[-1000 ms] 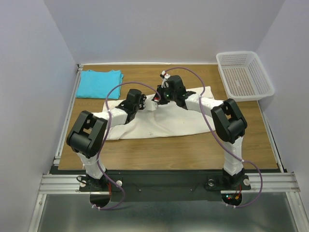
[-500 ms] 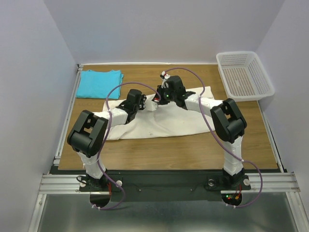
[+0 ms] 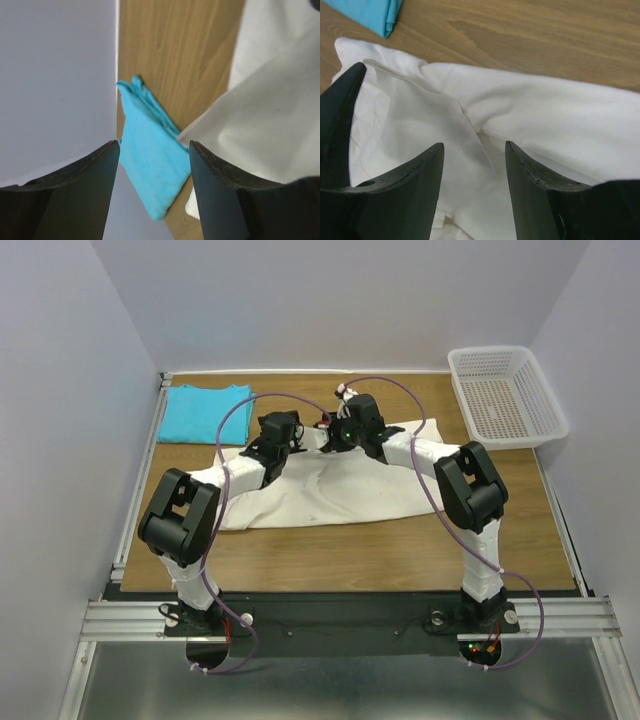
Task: Fold and stack the t-shirts
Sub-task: Fold the tshirt
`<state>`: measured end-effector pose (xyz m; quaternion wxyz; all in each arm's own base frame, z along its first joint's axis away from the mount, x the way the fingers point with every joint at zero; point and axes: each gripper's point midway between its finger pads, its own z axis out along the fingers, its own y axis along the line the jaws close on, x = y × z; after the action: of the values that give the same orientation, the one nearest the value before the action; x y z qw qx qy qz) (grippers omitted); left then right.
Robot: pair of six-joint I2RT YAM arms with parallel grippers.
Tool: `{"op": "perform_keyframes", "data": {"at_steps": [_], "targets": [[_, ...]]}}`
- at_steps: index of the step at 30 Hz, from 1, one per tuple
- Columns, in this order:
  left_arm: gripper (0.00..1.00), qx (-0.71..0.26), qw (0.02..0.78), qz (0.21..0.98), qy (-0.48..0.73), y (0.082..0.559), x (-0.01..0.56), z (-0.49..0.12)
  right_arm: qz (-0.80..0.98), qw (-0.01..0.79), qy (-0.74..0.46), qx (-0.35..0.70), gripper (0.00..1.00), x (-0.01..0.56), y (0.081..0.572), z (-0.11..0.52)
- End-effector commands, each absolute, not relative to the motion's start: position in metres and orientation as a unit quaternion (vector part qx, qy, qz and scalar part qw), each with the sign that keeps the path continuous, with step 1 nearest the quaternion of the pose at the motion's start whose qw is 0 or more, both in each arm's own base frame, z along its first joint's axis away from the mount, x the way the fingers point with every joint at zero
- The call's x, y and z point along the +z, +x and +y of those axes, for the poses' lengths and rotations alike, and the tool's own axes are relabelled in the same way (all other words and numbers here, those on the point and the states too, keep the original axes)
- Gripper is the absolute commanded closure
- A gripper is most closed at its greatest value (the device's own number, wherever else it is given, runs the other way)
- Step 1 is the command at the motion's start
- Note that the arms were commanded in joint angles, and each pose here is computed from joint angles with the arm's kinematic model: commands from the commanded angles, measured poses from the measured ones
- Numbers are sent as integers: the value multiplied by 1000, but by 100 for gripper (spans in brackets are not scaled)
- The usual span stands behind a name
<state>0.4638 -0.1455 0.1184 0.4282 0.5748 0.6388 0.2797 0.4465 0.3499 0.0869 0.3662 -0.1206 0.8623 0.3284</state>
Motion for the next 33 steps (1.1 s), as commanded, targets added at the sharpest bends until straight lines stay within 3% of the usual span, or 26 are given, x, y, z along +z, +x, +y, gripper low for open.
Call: {"op": "perform_keyframes", "data": {"at_steps": [1, 5, 8, 12, 18, 27, 33], "targets": [[29, 311, 529, 667, 422, 473, 213, -129, 817, 458, -160, 311, 39, 156, 468, 353], [23, 258, 574, 729, 270, 454, 249, -107, 781, 463, -272, 319, 32, 182, 450, 342], [4, 189, 582, 786, 89, 417, 275, -76, 712, 424, -399, 393, 31, 201, 400, 323], [5, 10, 532, 845, -59, 373, 264, -72, 714, 382, -461, 363, 31, 195, 355, 283], [9, -127, 466, 851, -205, 309, 229, -58, 786, 357, -424, 274, 31, 168, 321, 197], [11, -27, 299, 902, -311, 265, 130, -18, 873, 316, -305, 211, 31, 131, 296, 94], [12, -8, 267, 917, -295, 258, 107, -14, 904, 295, -247, 188, 31, 109, 293, 51]]}}
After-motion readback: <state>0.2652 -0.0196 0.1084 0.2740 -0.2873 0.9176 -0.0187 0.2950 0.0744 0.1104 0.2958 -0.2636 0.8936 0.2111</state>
